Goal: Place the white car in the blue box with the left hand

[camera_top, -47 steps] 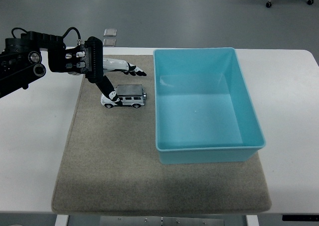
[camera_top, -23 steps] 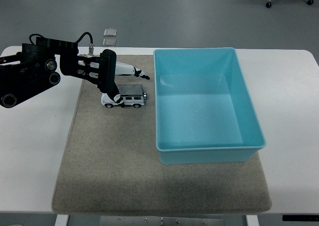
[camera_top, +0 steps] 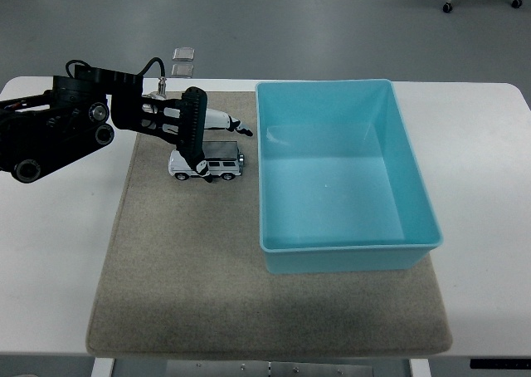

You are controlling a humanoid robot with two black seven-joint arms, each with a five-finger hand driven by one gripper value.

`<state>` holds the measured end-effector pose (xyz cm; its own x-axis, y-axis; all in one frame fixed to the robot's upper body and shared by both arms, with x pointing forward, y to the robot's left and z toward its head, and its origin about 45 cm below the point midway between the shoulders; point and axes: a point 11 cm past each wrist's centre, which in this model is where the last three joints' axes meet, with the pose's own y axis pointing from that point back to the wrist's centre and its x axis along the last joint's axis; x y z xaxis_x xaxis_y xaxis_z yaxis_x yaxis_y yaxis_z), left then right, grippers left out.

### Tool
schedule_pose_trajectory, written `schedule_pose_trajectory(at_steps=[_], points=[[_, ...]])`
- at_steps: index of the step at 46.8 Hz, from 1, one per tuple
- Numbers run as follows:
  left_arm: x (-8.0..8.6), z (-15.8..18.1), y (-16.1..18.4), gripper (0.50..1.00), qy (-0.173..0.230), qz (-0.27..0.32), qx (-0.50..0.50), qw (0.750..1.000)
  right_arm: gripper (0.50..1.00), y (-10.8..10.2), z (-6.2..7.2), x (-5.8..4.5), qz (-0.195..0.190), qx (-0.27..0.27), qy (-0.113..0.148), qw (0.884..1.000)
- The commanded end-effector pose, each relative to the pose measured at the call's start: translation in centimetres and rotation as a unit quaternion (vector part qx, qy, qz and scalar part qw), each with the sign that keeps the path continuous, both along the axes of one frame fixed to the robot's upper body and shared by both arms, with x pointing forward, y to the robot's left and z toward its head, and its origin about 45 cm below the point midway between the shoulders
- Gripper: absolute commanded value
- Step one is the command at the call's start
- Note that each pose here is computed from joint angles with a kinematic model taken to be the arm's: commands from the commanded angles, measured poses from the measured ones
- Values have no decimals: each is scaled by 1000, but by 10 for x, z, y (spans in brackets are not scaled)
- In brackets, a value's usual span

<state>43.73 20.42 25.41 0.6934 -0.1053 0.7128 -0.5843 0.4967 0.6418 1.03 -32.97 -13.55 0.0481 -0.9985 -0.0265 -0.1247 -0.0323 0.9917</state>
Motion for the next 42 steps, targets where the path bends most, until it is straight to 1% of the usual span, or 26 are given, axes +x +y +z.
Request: schedule_pose_trajectory(at_steps=[1, 12, 30, 34, 37, 42], points=[[0, 0, 1, 994, 6, 7, 9, 1000, 936, 0, 0, 0, 0, 0, 0, 1000], [6, 7, 5, 994, 0, 34, 14, 999, 936, 0, 0, 0, 0, 0, 0, 1000], [6, 7, 3, 979, -2, 30, 15, 999, 936, 0, 0, -1, 0, 0, 0, 1000], [6, 7, 3, 964, -1, 30, 15, 999, 936, 0, 0, -1, 0, 0, 0, 1000], [5, 6, 2, 941, 0, 29, 15, 999, 936, 0, 0, 0, 0, 0, 0, 1000], [4, 6, 2, 932, 3, 26, 15, 1000, 936, 0, 0, 0, 0, 0, 0, 1000]])
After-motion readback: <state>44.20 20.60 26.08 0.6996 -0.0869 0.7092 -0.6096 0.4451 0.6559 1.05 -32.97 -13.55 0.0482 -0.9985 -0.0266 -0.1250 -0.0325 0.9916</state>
